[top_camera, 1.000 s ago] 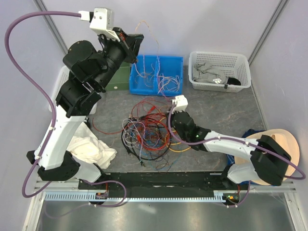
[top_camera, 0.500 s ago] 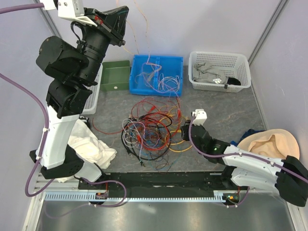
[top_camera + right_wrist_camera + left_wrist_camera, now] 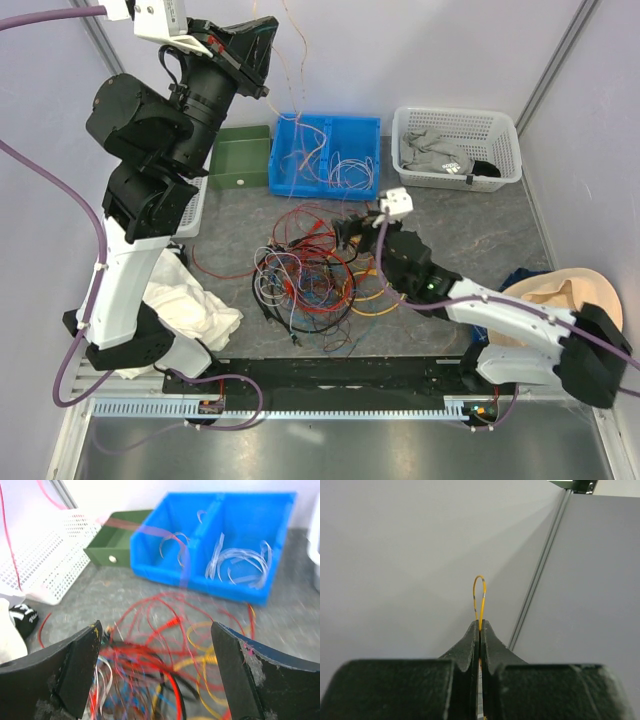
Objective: Untangle the cables
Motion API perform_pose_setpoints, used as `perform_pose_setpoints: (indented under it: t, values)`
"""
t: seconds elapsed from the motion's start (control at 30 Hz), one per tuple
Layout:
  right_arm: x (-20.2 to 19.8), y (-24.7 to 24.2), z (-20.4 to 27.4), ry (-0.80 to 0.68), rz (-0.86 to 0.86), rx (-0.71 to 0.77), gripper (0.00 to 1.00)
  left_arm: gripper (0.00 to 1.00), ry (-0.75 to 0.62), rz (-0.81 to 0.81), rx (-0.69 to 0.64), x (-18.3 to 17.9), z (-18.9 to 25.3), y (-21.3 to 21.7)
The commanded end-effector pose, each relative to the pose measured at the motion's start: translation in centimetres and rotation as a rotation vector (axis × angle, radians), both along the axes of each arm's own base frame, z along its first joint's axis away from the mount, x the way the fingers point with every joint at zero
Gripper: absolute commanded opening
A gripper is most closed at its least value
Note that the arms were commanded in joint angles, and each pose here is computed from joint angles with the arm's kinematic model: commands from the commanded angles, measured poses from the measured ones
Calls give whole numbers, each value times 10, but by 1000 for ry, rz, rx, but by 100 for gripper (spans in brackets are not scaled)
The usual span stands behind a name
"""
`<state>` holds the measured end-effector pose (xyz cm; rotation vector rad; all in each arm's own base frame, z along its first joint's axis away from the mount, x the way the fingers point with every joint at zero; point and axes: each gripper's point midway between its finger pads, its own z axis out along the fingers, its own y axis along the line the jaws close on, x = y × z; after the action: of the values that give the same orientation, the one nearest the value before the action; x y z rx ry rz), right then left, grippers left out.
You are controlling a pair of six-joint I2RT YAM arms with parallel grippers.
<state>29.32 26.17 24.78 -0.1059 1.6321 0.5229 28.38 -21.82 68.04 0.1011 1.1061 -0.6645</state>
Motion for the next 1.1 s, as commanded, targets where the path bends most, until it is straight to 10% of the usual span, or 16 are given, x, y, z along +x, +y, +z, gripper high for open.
perform_pose_setpoints:
  t: [0.0, 0.43, 0.67, 1.07]
  values:
    - [30, 29, 34, -119, -13, 0, 98, 2, -10, -57, -32, -9, 6, -4]
    - [87, 58, 104, -311, -141, -90, 91, 2, 58, -97, 27, -10, -27, -12]
    - [79, 41, 84, -258, -122, -71, 0, 2, 60, -67, 45, -6, -30, -10]
    - [18, -36, -23, 51, -178, 23, 0, 2, 12, -2, 29, 6, -14, -7]
